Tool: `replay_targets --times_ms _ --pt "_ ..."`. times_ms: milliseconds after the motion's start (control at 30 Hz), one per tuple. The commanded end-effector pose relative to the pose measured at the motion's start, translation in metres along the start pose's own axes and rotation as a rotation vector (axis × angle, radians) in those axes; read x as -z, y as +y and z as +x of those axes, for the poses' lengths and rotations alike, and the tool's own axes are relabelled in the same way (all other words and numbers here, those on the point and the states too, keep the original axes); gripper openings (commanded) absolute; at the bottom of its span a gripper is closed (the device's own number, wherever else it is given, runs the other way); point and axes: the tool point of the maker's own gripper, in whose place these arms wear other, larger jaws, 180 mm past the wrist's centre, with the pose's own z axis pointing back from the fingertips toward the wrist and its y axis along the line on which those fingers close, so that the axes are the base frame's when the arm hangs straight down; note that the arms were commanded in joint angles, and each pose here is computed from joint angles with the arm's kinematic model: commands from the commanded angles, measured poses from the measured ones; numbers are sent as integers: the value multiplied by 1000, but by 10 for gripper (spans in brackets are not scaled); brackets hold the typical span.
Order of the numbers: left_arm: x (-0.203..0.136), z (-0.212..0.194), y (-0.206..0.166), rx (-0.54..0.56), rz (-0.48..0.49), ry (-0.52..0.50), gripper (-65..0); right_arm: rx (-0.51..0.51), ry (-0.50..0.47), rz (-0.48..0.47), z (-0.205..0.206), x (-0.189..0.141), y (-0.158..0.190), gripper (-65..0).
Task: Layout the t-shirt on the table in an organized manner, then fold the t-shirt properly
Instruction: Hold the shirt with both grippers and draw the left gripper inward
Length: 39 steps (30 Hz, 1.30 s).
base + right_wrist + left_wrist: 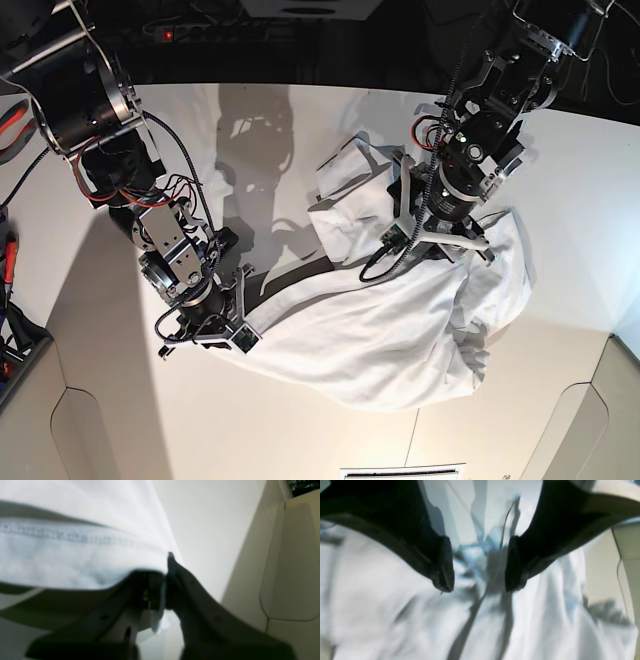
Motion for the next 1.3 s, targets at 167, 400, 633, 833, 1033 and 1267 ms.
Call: replay_targets --times_ms 167,400,633,833,1033,1267 --pt "-2 25 38 93 262 -95 -291 3 -48 -41 20 3 -19 -650" --pt "25 -12 32 110 253 24 -291 39 -50 -39 20 3 -19 -650" --pt "23 -8 30 82 256 49 -291 39 -49 -39 20 3 -19 -650" --pt "20 12 18 7 164 6 -291 39 -49 -39 20 3 -19 -650" --pt "21 28 13 -26 146 -69 -291 39 -49 -39 20 3 -19 -650" --pt "19 34 26 -42 246 -83 -291 39 -49 -39 20 3 -19 -650"
